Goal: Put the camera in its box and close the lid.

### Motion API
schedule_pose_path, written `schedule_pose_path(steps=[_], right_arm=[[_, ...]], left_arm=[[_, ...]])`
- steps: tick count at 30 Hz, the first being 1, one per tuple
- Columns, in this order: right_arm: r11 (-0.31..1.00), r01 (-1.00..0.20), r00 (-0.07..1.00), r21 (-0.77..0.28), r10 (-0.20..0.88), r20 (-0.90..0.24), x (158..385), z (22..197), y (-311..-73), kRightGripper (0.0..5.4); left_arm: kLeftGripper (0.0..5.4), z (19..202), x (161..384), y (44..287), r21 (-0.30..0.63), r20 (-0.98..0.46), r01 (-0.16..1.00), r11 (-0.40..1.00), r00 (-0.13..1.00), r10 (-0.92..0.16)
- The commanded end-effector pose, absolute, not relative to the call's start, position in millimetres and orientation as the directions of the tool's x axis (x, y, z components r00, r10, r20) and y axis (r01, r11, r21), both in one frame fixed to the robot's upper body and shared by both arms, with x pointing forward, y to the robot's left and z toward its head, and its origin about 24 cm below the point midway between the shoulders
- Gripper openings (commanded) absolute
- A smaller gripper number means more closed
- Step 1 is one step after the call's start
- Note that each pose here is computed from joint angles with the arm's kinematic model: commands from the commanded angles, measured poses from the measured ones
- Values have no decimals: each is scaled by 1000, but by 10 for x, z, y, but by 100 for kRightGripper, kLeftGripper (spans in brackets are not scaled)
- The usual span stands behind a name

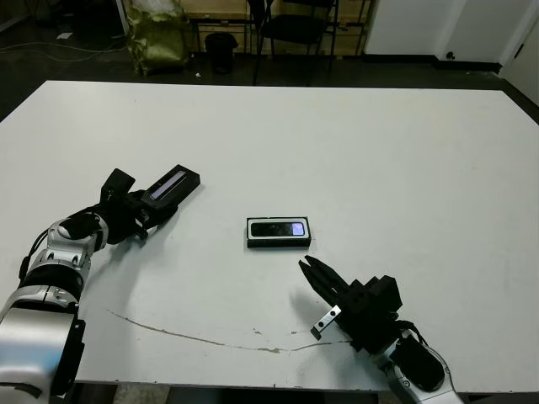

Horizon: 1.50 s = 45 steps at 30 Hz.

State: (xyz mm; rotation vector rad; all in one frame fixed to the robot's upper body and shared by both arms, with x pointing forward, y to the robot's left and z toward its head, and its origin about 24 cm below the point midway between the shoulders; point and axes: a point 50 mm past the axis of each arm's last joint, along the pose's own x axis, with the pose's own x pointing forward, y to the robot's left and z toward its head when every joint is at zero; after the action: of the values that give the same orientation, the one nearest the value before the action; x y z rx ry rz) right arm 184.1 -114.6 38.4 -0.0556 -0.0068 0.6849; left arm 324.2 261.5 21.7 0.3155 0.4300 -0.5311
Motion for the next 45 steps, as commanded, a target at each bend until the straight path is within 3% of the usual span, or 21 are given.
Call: schedule_pose_path(steps=[1, 5, 9, 12, 15, 18, 30, 38, 45], right_arm=[[777, -626, 779, -60, 625, -42, 1842, 342, -1181, 0], [768, -639, 769, -43, 638, -39, 1841, 351, -1171, 0], [773, -634, 773, -35, 632, -51, 1829, 364, -1163, 0], [772, -634, 774, -52, 632, -48, 1842, 336, -1165, 0], [776, -628, 778, -63, 626, -50, 1835, 359, -1167, 0], [779, -625, 780, -51, 624, -39, 1821, 397, -1150, 0], [788, -613, 790, -53, 612, -35, 1851, 345, -1146, 0], [792, -609, 793, -44, 608, -48, 1836, 304, -1135, 0], [794, -607, 794, -33, 605, -60, 1844, 225, -1135, 0]], left_arm=[[238, -246, 2871, 2637, 49, -612, 560, 827, 672, -418], [237, 120, 3072, 2614, 23, -413, 585, 811, 744, -525], [237, 656, 3262, 2552, 146, -285, 676, 722, 728, -624], [237, 1124, 3326, 2368, 215, -217, 746, 630, 666, -714], [237, 1467, 3297, 2115, 267, -212, 811, 521, 576, -789], [237, 1636, 3240, 1932, 278, -248, 850, 448, 514, -821], [237, 1557, 3219, 1370, 148, -367, 970, 191, 233, -900], [237, 1344, 3213, 1203, 58, -393, 989, 137, 149, -907], [237, 1191, 3290, 1130, 58, -416, 993, 98, 114, -902]])
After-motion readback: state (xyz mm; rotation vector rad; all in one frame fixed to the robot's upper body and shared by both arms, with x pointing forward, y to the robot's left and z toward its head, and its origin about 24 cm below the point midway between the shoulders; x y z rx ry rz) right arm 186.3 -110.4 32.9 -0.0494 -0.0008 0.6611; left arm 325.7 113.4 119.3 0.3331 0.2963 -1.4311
